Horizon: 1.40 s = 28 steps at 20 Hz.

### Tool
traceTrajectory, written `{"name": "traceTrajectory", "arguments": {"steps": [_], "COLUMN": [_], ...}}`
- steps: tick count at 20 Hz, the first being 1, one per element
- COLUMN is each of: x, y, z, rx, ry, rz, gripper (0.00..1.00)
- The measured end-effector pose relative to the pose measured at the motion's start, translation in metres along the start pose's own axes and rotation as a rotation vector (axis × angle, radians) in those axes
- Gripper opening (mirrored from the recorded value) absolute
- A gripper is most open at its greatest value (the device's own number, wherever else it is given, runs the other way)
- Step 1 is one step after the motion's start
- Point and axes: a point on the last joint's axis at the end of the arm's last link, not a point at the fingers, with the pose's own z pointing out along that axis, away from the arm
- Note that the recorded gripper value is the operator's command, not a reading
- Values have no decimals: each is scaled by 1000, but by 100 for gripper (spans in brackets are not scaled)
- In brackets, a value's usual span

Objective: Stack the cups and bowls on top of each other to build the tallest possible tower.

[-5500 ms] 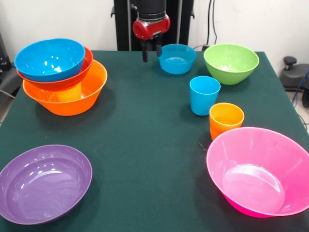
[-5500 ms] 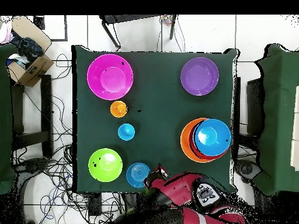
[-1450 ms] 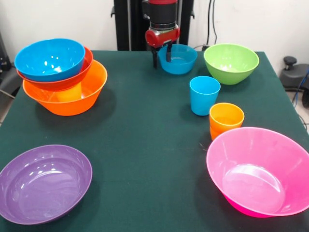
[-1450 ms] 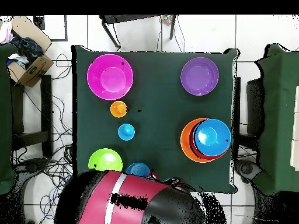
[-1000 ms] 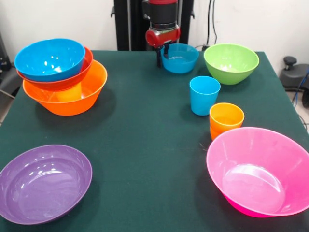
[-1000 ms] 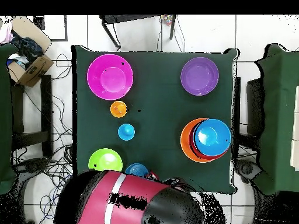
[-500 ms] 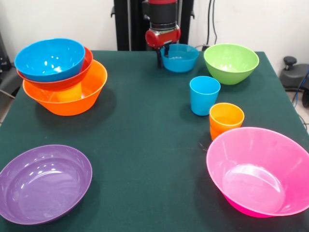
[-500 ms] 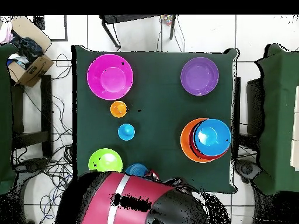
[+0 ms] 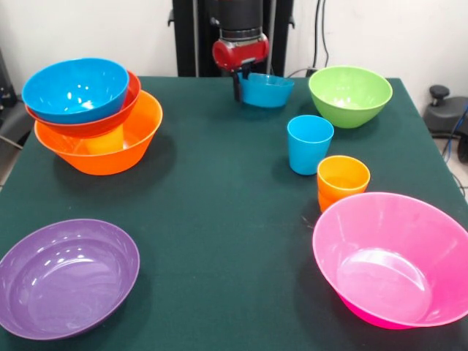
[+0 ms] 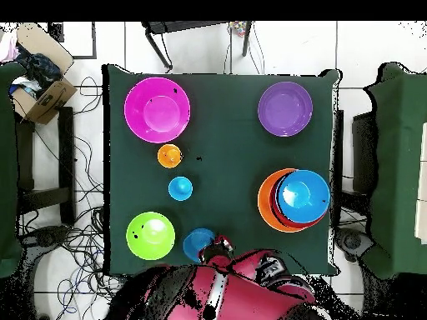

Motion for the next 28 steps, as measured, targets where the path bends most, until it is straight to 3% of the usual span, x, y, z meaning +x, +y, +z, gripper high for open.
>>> {"name": "traceTrajectory", "arguments": {"steps": [4, 5, 15, 22, 28], "x": [-5, -4, -8, -35, -63], "y": [-35, -51, -113, -138, -151], "z": [-18, -26, -68, -98, -124], "rx": [-2, -3, -11, -28, -45], "ry": [14, 25, 61, 56, 44], "rz": [94, 139, 287, 344, 355], "gripper": [0, 0, 0, 0, 0]}}
